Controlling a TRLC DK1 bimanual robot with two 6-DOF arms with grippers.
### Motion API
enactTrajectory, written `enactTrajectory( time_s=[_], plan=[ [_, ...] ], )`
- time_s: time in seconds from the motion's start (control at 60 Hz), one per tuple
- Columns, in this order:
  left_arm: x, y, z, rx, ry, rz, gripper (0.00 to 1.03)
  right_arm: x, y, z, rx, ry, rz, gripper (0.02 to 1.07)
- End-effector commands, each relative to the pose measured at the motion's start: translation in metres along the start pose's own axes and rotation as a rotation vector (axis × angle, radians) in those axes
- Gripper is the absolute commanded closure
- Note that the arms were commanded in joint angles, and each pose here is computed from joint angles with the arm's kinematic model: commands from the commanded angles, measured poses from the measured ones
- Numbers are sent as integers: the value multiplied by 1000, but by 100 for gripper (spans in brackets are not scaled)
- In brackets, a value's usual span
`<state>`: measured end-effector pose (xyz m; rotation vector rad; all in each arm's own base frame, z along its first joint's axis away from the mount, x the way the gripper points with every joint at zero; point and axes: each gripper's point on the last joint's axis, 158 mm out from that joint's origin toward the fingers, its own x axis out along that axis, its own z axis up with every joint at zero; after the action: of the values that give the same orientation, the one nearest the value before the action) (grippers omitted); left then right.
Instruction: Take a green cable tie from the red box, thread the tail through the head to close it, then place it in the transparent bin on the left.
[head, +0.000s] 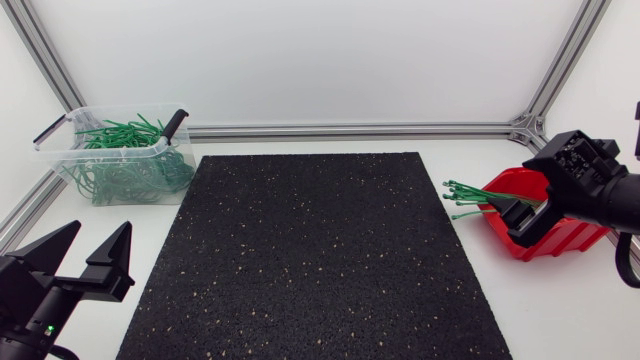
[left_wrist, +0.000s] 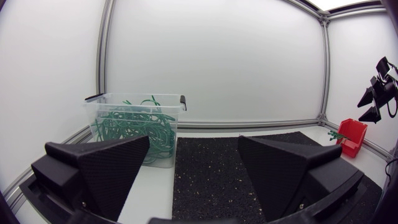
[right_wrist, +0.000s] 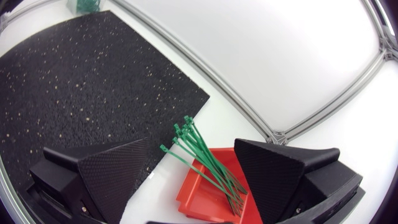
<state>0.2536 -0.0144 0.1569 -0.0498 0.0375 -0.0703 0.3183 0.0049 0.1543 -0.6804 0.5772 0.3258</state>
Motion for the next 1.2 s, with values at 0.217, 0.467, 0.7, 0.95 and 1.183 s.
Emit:
enactTrajectory(
  time_s=[0.217, 0.467, 0.7, 0.95, 1.183],
  plan=[
    [2, 6, -23, -2, 49, 23, 4, 39, 23, -53, -395, 101, 24, 15],
    [1, 8, -23, -4, 52, 31, 4, 70, 52, -82, -576, 85, 100, 16],
    [1, 9, -24, -6, 55, 35, 4, 95, 49, -90, -619, 76, 68, 30],
    [1, 8, -24, -5, 57, 31, 4, 115, 38, -94, -656, 87, 28, 42],
    [1, 6, -24, -7, 57, 26, 4, 120, 25, -88, -679, 87, -24, 56]
  ],
)
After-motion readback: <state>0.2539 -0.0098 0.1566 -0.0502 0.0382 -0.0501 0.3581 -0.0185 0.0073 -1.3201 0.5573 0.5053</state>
